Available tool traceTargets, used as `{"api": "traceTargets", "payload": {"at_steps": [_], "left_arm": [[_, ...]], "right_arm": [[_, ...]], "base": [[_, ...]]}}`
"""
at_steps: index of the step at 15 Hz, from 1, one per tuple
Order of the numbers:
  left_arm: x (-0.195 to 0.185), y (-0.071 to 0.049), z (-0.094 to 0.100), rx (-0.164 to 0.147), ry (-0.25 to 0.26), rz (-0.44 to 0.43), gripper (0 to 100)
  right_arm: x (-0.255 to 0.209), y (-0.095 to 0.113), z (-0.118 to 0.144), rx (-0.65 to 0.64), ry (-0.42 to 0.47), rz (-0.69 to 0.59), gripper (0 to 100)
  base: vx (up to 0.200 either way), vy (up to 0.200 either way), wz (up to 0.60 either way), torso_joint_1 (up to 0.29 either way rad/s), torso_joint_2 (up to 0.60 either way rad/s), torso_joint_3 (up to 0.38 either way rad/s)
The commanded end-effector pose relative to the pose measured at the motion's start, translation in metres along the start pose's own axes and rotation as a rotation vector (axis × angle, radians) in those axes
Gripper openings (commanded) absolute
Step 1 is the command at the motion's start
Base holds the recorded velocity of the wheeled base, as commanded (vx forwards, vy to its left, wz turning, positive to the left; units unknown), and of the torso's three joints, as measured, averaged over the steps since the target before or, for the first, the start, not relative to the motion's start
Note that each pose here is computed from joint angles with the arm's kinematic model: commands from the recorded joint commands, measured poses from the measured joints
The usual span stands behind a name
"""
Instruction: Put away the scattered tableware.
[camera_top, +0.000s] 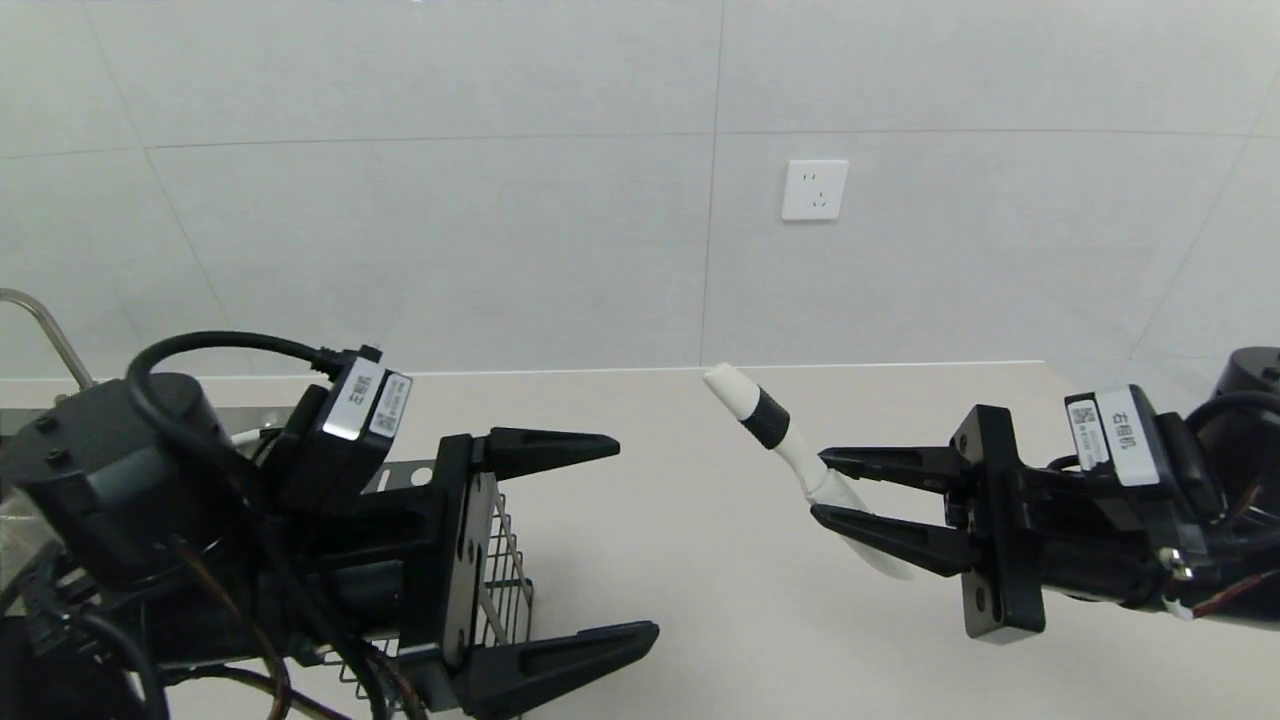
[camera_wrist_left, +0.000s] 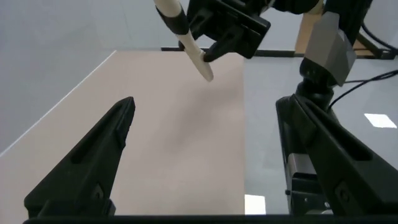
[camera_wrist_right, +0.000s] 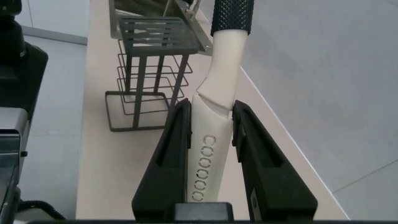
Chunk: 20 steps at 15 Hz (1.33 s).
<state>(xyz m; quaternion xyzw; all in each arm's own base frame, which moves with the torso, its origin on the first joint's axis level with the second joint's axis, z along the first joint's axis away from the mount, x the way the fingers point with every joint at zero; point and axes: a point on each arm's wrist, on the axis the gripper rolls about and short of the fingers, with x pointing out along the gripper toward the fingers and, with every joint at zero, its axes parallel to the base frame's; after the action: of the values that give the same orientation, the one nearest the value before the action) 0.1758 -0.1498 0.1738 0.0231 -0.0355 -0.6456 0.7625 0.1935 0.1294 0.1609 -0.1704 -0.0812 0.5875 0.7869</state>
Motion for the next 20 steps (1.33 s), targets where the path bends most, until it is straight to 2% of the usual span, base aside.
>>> {"api": "traceTargets", "payload": {"at_steps": [1, 2, 4, 5, 6, 8, 11, 14, 17, 20], "left_arm": [[0.016, 0.012, -0.002, -0.021, -0.011, -0.005, 100], [0.022, 0.018, -0.001, -0.027, -0.032, -0.001, 100], [0.029, 0.024, 0.000, -0.065, -0.063, 0.007, 100], [0.033, 0.028, 0.001, -0.094, -0.086, 0.018, 100], [0.040, 0.032, 0.003, -0.103, -0.122, 0.035, 100], [0.045, 0.035, 0.002, -0.091, -0.143, 0.048, 100], [0.052, 0.037, 0.005, -0.105, -0.162, 0.031, 100], [0.058, 0.031, 0.023, -0.189, -0.252, -0.021, 100], [0.061, 0.036, 0.031, -0.194, -0.331, 0.011, 100], [0.062, 0.037, 0.031, -0.196, -0.338, 0.029, 100]], "right_arm": [[0.001, -0.002, 0.003, -0.015, -0.015, -0.005, 0], [0.003, -0.004, 0.006, -0.027, -0.027, -0.009, 0], [0.004, -0.007, 0.010, -0.037, -0.039, -0.013, 0], [0.005, -0.007, 0.011, -0.040, -0.043, -0.008, 0], [0.006, -0.007, 0.012, -0.043, -0.049, -0.007, 0], [0.007, -0.009, 0.015, -0.053, -0.061, -0.011, 0], [0.015, -0.009, 0.021, -0.051, -0.085, 0.002, 0], [0.021, -0.021, 0.029, -0.062, -0.107, -0.032, 0], [0.027, -0.027, 0.031, -0.066, -0.117, -0.036, 0], [0.031, -0.028, 0.030, -0.065, -0.118, -0.032, 0]], "base": [[0.000, 0.000, 0.00, 0.000, 0.00, 0.000], [0.000, 0.000, 0.00, 0.000, 0.00, 0.000], [0.000, 0.000, 0.00, 0.000, 0.00, 0.000], [0.000, 0.000, 0.00, 0.000, 0.00, 0.000], [0.000, 0.000, 0.00, 0.000, 0.00, 0.000], [0.000, 0.000, 0.00, 0.000, 0.00, 0.000], [0.000, 0.000, 0.00, 0.000, 0.00, 0.000], [0.000, 0.000, 0.00, 0.000, 0.00, 0.000], [0.000, 0.000, 0.00, 0.000, 0.00, 0.000], [0.000, 0.000, 0.00, 0.000, 0.00, 0.000]]}}
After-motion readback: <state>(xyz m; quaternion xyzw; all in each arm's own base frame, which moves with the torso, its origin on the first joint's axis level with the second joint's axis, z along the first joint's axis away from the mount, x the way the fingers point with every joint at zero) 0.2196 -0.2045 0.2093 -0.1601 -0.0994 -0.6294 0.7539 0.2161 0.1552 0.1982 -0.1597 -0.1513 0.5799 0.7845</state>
